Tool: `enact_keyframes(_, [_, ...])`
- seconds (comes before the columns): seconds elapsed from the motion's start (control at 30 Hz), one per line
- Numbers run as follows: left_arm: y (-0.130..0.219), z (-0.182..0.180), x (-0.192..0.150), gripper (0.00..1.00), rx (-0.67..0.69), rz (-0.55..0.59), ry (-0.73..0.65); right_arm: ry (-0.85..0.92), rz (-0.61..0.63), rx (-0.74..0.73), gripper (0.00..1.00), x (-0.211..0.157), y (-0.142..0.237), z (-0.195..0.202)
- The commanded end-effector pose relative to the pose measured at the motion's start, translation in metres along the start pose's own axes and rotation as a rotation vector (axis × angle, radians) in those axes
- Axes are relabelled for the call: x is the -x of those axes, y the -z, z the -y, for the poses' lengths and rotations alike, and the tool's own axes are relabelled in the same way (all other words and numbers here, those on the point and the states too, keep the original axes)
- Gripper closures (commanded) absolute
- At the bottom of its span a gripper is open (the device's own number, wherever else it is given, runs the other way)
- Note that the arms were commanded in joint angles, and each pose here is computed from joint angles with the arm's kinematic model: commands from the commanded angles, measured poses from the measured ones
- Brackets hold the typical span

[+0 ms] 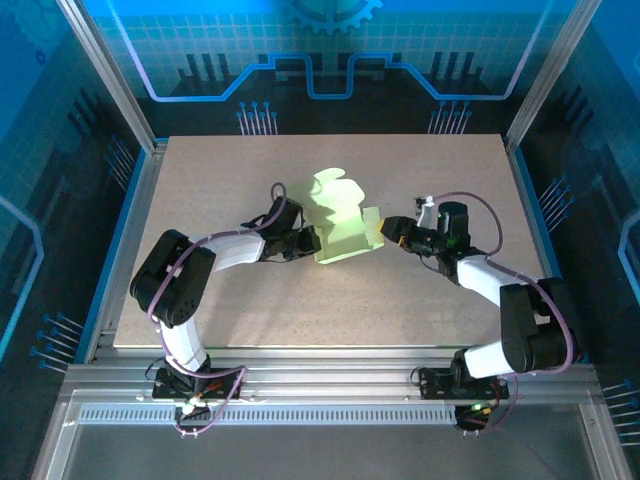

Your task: Fold the paper box

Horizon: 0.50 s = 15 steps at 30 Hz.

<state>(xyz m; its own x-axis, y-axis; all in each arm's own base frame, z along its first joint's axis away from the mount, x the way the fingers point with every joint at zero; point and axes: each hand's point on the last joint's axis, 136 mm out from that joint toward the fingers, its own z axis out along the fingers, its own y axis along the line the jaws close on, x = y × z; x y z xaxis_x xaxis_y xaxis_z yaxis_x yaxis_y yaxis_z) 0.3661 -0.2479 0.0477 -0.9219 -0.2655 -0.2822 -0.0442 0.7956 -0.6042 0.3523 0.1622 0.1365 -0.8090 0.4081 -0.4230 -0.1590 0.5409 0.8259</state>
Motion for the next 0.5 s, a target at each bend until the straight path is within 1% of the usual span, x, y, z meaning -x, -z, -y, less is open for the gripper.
enact_keyframes(0.0, [0.005,0.01,-0.001,1.0,-0.05,0.002,-0.021,0.063,-0.019,0.095,0.6,0.007,-0.004,-0.029])
enact_keyframes(0.03, [0.005,0.01,0.0,1.0,-0.049,0.002,-0.021,0.069,-0.03,0.097,0.63,0.004,-0.006,-0.031])
enact_keyframes(0.1, [0.003,0.007,-0.001,1.0,-0.038,-0.002,-0.015,0.093,-0.057,0.102,0.64,-0.001,-0.01,-0.035])
enact_keyframes(0.2, [0.001,0.004,-0.001,1.0,-0.014,-0.009,-0.015,0.107,-0.087,0.072,0.7,-0.008,-0.017,-0.035])
enact_keyframes(0.3, [0.001,-0.001,-0.003,1.0,0.017,-0.013,-0.014,0.138,-0.107,-0.024,0.7,-0.015,-0.022,-0.027])
enact_keyframes(0.47, [0.002,-0.008,-0.003,1.0,0.08,-0.014,-0.02,0.206,-0.137,-0.123,0.7,-0.022,-0.028,-0.025])
